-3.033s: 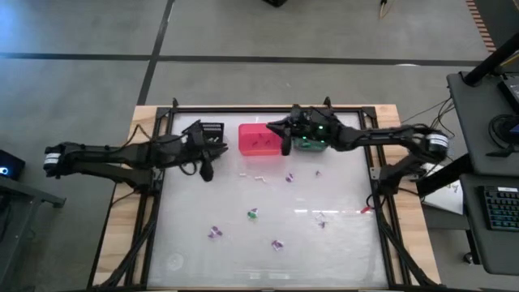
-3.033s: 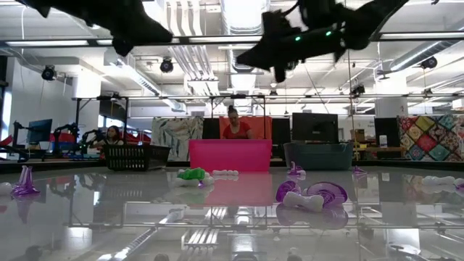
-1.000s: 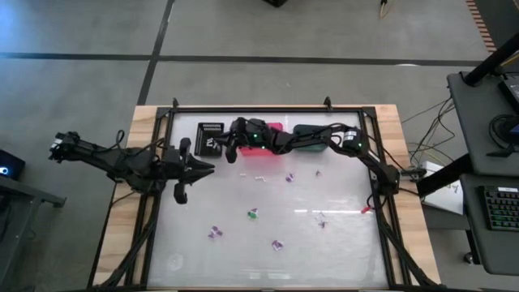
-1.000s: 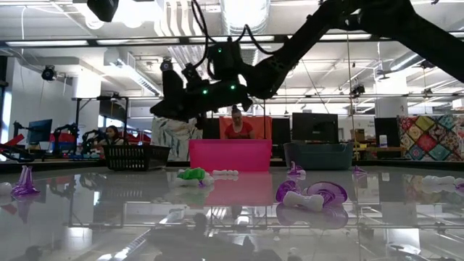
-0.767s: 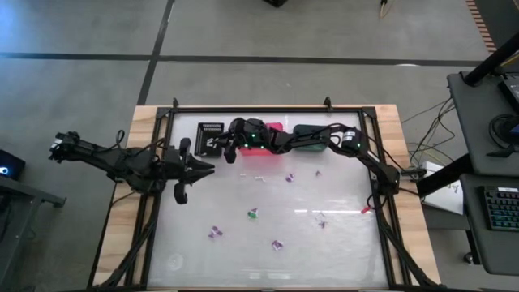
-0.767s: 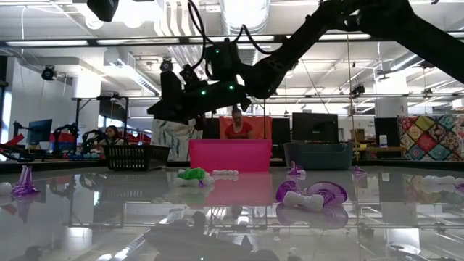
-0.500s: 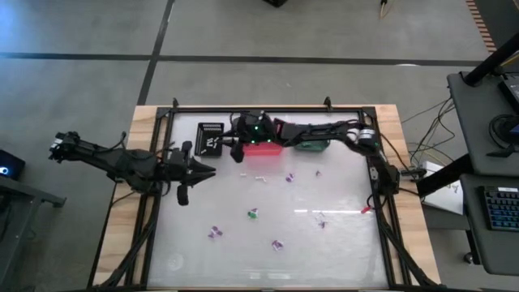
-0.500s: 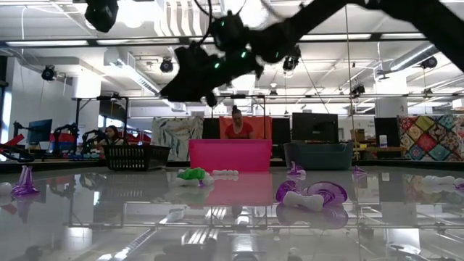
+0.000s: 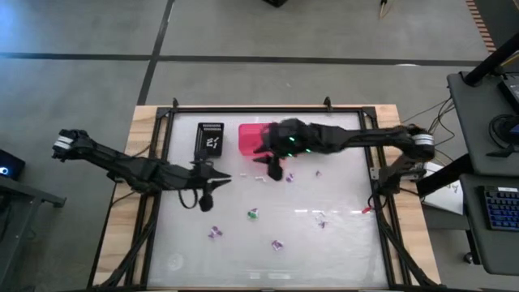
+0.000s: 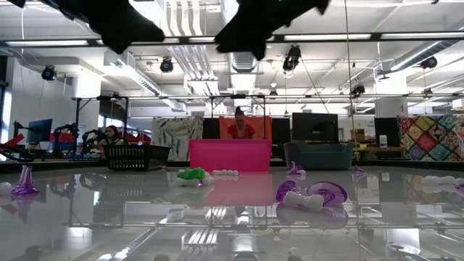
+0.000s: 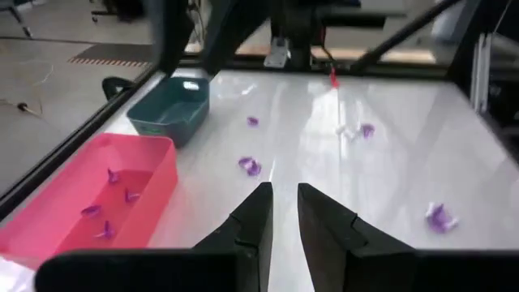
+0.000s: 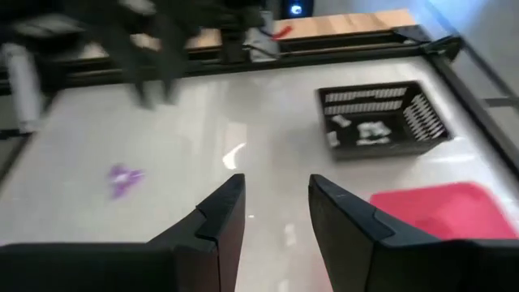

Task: Sort Halloween decoration
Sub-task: Put the white bone toy into the black bin

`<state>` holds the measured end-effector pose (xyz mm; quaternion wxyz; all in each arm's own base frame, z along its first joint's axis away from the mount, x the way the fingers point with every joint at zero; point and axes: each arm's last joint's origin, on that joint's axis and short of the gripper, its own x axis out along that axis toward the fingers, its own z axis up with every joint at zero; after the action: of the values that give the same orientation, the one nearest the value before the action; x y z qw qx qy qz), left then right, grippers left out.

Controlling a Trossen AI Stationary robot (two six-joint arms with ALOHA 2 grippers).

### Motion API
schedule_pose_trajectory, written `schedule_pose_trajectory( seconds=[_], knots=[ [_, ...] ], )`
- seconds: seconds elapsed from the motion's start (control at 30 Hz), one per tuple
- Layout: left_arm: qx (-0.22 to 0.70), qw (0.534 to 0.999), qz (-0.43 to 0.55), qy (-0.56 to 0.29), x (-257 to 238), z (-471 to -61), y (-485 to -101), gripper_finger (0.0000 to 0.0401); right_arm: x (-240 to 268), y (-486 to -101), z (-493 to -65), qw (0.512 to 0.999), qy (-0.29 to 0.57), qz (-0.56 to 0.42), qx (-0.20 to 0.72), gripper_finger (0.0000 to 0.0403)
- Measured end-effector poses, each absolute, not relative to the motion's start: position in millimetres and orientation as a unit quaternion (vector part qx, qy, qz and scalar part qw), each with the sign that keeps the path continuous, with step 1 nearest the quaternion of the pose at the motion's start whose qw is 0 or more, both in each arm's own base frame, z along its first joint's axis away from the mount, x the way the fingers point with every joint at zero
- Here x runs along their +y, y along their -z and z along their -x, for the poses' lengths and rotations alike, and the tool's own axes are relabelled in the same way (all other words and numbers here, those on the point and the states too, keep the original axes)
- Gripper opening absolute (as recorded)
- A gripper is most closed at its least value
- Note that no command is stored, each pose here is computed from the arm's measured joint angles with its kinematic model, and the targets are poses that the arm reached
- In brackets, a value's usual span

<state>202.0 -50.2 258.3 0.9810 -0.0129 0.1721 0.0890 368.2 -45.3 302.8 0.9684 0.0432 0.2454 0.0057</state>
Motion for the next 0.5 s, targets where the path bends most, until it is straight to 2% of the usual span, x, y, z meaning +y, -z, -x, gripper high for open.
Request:
schedule_pose_trajectory(
  seconds=[0.13, 0.27, 0.5],
  knots=[
    [0.213, 0.972, -0.015, -0.097, -51, -216, -242, 0.0039, -24, -302, -340, 0.966, -0.016, -0.074, 0.246, 0.0129],
    [0.249, 0.961, -0.026, -0.115, -43, -232, -227, 0.0038, -5, -296, -319, 0.967, 0.015, -0.068, 0.243, 0.0127],
    [0.325, 0.943, -0.005, -0.074, -19, -256, -197, 0.0038, 9, -284, -297, 0.968, 0.068, -0.059, 0.233, 0.0128]
  ],
)
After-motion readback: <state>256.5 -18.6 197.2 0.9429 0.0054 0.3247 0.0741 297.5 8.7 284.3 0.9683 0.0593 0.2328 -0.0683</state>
